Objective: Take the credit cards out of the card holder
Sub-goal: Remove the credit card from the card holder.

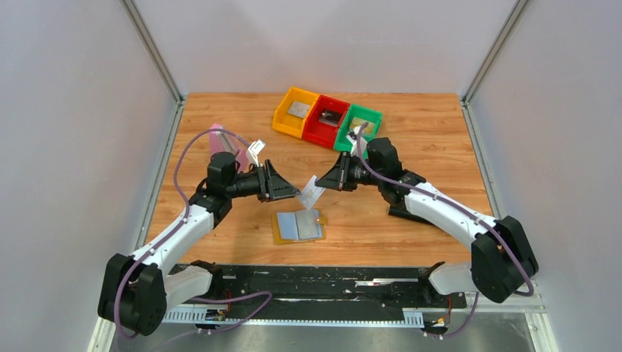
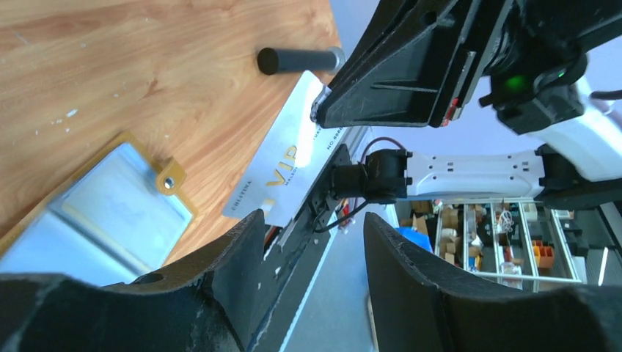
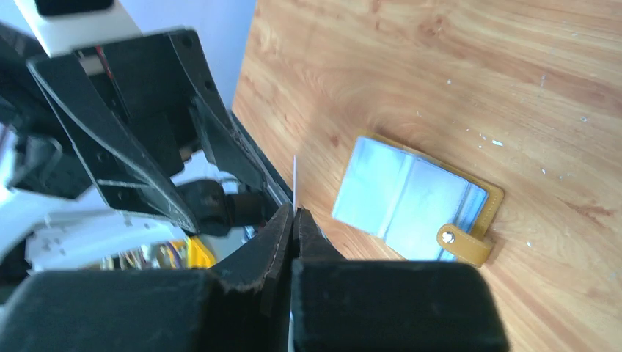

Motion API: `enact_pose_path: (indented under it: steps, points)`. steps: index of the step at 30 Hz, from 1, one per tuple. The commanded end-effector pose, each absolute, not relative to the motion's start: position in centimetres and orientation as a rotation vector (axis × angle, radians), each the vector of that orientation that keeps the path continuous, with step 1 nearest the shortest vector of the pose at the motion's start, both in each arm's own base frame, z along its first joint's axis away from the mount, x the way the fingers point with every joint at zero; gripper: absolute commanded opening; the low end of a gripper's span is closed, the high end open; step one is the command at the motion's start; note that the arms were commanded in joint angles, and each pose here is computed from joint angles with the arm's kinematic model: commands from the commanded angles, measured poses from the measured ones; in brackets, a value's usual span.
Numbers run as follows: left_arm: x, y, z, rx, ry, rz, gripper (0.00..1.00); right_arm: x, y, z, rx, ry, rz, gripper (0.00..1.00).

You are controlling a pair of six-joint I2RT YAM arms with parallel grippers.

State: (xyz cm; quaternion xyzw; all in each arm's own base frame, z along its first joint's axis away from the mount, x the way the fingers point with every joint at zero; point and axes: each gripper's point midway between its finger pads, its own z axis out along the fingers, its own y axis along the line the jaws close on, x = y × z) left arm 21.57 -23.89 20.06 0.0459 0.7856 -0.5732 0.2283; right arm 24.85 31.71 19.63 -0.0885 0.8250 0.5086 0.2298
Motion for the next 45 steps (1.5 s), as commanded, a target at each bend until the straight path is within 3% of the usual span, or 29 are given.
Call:
enact_pose_path:
  steps: [1, 12, 23, 31, 36, 39, 45]
  points:
    - [22.5, -24.3, 21.9, 0.107, 2.049, -1.633, 0.62, 27.9, 31.1, 24.9, 0.160, 2.013, 1.487, 0.00]
    - [23.9, -24.9, 22.1, 0.006, 1.968, -1.662, 0.66, 28.6, 29.6, 26.0, 0.454, 1.824, 1.509, 0.00]
    - [24.5, -25.8, 22.2, -0.043, 1.933, -1.696, 0.58, 27.7, 29.0, 25.6, 0.569, 1.755, 1.529, 0.00]
    - [24.6, -26.1, 22.7, -0.055, 1.914, -1.716, 0.40, 27.4, 29.1, 25.0, 0.583, 1.770, 1.535, 0.00]
    - [24.5, -26.1, 23.3, -0.044, 1.901, -1.724, 0.12, 27.6, 28.4, 24.3, 0.626, 1.762, 1.495, 0.00]
    - [24.5, -26.0, 23.3, -0.040, 1.911, -1.702, 0.00, 27.2, 28.3, 24.2, 0.576, 1.768, 1.480, 0.08]
    - [23.4, -26.4, 23.5, 0.112, 1.954, -1.699, 0.00, 26.2, 28.7, 25.2, 0.157, 1.843, 1.321, 0.40]
